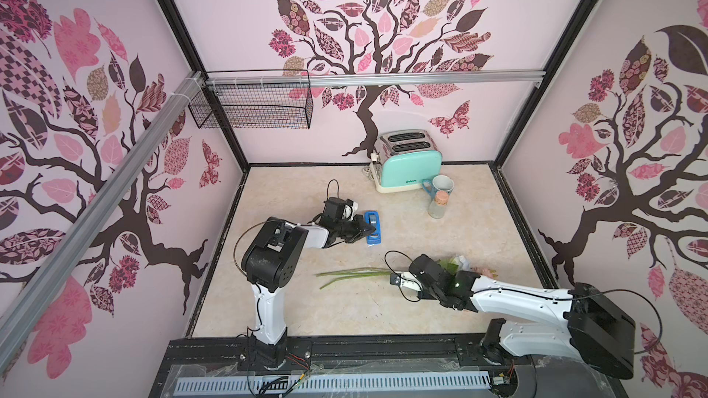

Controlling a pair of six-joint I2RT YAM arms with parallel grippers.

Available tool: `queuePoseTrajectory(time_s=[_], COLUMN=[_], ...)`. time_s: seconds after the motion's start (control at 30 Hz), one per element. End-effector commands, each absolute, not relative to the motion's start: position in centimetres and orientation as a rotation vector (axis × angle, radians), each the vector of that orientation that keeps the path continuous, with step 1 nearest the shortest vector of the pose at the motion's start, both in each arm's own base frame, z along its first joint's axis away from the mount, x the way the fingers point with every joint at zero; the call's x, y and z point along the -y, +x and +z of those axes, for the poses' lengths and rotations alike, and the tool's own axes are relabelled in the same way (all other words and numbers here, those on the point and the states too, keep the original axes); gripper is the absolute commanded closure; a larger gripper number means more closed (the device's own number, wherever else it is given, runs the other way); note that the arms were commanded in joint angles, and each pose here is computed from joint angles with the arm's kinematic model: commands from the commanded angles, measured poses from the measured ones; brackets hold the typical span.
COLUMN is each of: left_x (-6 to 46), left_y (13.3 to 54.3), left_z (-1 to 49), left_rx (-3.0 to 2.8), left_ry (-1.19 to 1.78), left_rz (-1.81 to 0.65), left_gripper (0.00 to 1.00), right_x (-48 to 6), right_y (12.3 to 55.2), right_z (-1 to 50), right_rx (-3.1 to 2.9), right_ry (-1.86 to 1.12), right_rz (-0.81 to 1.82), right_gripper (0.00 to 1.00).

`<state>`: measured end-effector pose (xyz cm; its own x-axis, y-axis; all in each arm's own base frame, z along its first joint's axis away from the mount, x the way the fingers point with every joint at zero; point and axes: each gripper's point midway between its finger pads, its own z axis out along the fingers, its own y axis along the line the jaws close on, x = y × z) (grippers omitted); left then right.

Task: Wrap bouquets with tape
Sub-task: Pull the tape from the tape cutter.

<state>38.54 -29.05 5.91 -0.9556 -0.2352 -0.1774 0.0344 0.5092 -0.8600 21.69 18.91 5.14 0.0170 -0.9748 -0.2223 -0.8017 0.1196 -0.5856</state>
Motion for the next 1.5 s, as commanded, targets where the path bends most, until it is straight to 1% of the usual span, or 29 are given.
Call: queuePoseTrajectory(time_s=[0.0,0.3,0.57,0.73,0.87,1.0,1.3,1.47], left_x=[29.9,30.5,29.9,30.4,30.3,29.8,30.1,30.1], left_y=[37.5,36.4,34.7,34.4,33.8,33.1,33.1,32.6], left_z=[7.3,11.1,10.7,12.6,13.9,13.8,14.8,15.2], left_rx=[-2.457,-2.39,-2.423,-2.352,-2.348,-2.38,-2.359,-2.366], left_ry=[-0.137,-0.091,-0.085,-0.082,-0.034,0.0,0.024,0.047], left_rz=[-1.519,-1.652,-1.663,-1.763,-1.764,-1.722,-1.757,-1.77], left_gripper=[1.0,1.0,1.0,1.0,1.0,1.0,1.0,1.0], right_x=[-18.7,-18.4,-18.1,-17.6,-17.3,-15.3,-12.9,-13.4], right_y=[21.7,21.8,22.8,24.1,24.5,24.0,23.1,23.3], right_z=[4.9,3.7,2.8,2.5,2.5,2.2,5.2,4.3], right_rx=[-1.833,-1.859,-1.896,-1.919,-1.923,-1.948,-1.895,-1.89], right_ry=[-1.723,-1.75,-1.714,-1.683,-1.679,-1.718,-1.747,-1.783], right_rz=[-0.4,-0.438,-0.481,-0.528,-0.545,-0.637,-0.73,-0.723], right_gripper=[1.0,1.0,1.0,1.0,1.0,1.0,1.0,1.0])
